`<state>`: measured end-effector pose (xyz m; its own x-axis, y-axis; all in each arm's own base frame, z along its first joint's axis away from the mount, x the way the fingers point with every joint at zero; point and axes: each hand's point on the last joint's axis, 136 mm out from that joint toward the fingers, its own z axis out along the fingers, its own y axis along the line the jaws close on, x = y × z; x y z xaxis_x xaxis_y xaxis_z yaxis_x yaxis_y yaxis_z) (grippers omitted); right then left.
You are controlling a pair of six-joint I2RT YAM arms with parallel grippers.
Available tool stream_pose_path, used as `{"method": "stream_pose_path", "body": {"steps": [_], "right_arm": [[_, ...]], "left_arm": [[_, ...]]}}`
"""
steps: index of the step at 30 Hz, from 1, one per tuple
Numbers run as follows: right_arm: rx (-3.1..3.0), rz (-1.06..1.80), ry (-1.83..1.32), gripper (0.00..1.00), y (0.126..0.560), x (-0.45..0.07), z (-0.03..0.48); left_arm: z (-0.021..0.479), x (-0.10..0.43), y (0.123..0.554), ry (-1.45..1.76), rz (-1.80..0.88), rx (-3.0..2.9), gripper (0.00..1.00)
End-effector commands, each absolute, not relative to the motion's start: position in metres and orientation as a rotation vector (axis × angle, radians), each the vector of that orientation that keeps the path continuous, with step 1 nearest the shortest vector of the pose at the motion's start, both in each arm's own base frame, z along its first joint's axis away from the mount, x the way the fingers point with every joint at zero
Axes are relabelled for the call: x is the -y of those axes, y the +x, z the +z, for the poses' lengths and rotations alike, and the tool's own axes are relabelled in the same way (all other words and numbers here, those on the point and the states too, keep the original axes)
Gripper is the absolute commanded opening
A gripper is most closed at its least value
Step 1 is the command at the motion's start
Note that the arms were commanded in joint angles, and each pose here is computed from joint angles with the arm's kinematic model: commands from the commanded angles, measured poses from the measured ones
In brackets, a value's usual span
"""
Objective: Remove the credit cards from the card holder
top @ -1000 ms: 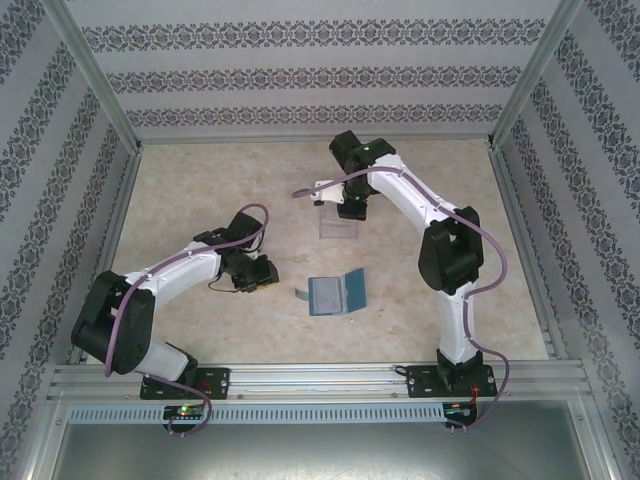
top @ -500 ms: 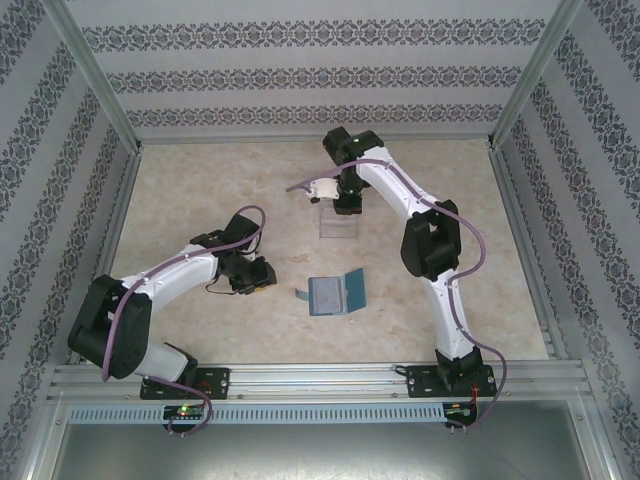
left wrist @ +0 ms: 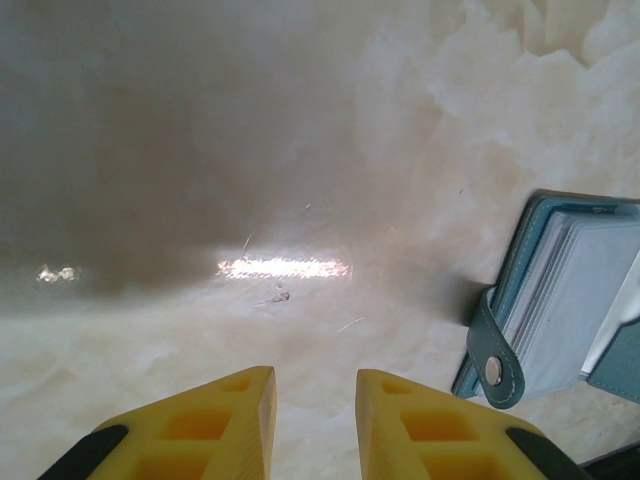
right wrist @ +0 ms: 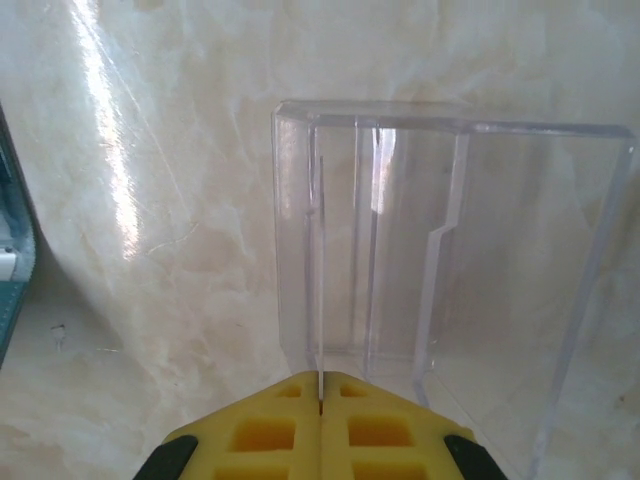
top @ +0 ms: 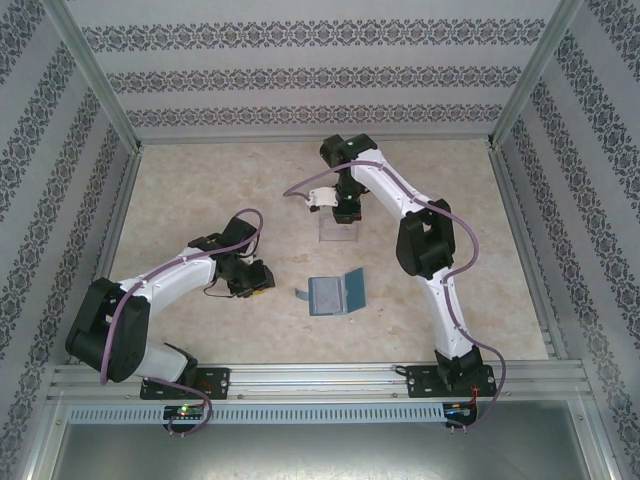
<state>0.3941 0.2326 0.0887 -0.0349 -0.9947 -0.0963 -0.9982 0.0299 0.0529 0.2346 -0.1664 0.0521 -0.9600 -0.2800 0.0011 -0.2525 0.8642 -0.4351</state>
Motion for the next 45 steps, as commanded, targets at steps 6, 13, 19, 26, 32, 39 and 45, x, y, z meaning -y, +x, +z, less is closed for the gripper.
{"method": "stream_pose_path", "body": {"steps": [6,13,19,26,32,39,45], "right_arm": [[-2.279,0.317,-2.245,0.00,0.354,-0.245,0.074],[-2.300,0.338,-2.272,0.00,0.349,-0.248,0.061],[-2.299,0.312,-2.258,0.12,0.355,-0.247,0.065],[-2.263,0.199,-2.191,0.13,0.376,-0.245,0.089],[-2.219,0.073,-2.143,0.15,0.393,-0.244,0.101],[-2.182,-0.016,-2.112,0.18,0.400,-0.247,0.093],[-2.163,-0.020,-2.113,0.18,0.397,-0.250,0.077]], "left_arm": [[0.054,0.164,0.234,-0.455,-0.716,-2.943,0.27],[0.055,0.164,0.233,-0.462,-0.723,-2.937,0.27],[0.055,0.164,0.234,-0.460,-0.725,-2.937,0.27],[0.058,0.165,0.235,-0.450,-0.729,-2.938,0.27],[0.059,0.167,0.237,-0.449,-0.741,-2.930,0.27],[0.059,0.168,0.237,-0.448,-0.752,-2.928,0.27],[0.058,0.168,0.237,-0.451,-0.756,-2.929,0.27]]}}
